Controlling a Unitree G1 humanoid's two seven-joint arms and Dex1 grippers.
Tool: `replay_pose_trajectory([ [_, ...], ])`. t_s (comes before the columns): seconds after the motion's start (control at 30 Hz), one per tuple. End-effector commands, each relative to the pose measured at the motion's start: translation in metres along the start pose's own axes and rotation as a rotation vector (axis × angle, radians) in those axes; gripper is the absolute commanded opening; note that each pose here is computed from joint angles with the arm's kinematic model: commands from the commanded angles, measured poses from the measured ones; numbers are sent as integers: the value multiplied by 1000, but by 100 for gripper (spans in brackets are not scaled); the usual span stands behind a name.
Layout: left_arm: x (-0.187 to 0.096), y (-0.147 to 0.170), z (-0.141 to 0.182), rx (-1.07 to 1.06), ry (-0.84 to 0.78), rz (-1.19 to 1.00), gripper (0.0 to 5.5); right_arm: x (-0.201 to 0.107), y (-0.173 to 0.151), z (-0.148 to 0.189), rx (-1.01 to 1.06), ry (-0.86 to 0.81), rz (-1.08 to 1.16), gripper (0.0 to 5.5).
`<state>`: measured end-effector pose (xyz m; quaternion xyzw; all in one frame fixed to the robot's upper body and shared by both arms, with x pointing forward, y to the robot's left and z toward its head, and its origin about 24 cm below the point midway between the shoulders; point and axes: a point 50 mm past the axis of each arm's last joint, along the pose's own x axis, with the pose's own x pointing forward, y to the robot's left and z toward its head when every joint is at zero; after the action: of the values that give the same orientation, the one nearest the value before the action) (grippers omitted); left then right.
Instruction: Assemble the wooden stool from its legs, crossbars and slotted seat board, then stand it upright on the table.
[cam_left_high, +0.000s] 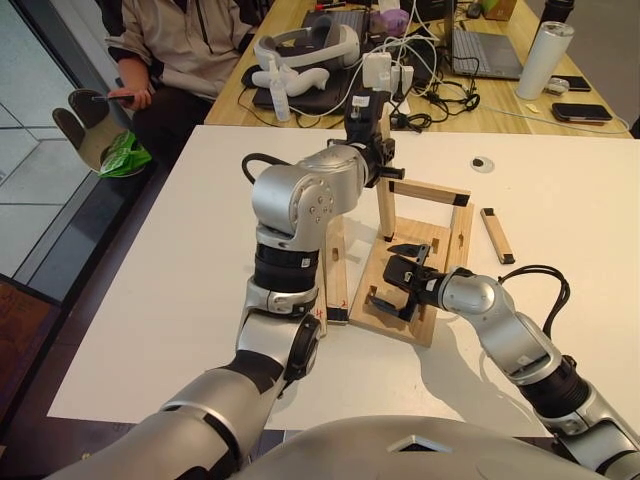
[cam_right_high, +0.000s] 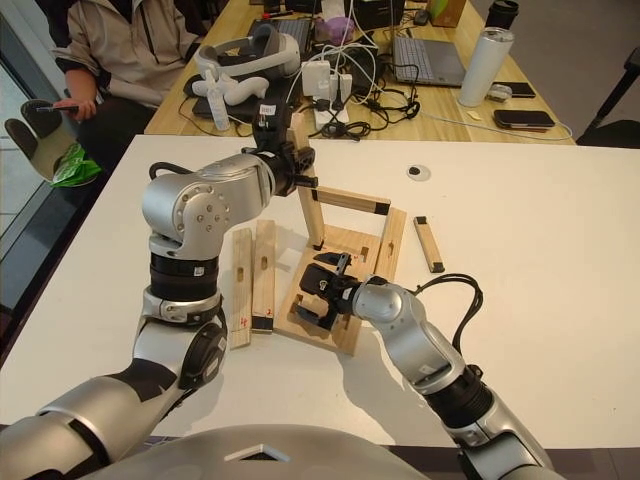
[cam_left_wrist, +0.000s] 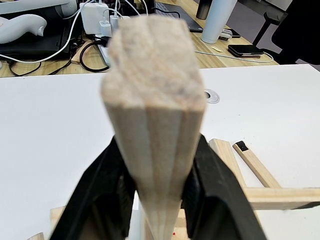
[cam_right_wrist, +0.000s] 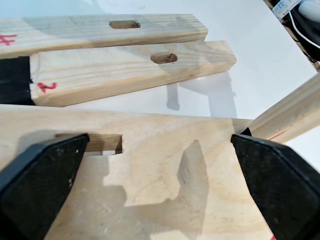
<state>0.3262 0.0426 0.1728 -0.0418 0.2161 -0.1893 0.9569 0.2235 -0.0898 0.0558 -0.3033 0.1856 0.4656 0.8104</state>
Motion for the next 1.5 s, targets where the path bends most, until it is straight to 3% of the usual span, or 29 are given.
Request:
replay_pose_trajectory([
  [0.03, 2, 11, -26, 20, 121, 66, 102, -6, -2, -21, 4, 125, -9, 540],
  [0.37, -2, 8, -12, 7, 14, 77, 102, -6, -2, -24, 2, 140, -8, 540],
  [0.73, -2, 5, -13, 39, 12, 60, 102, -4, 1, -25, -3, 144, 5, 540],
  [0.97, 0, 8, -19, 52, 36, 78, 102, 1, 5, -41, -38, 264, 76, 540],
  [1.13, 1, 13, -23, 52, 53, 94, 102, 6, -7, -28, 150, 202, 4, 540],
  [1.33, 1, 16, -28, 43, 68, 107, 102, -15, -12, -8, 545, 51, 6, 540],
  [1.5, 2, 17, -32, 44, 82, 112, 102, -22, -24, -6, 763, 23, -19, 540],
])
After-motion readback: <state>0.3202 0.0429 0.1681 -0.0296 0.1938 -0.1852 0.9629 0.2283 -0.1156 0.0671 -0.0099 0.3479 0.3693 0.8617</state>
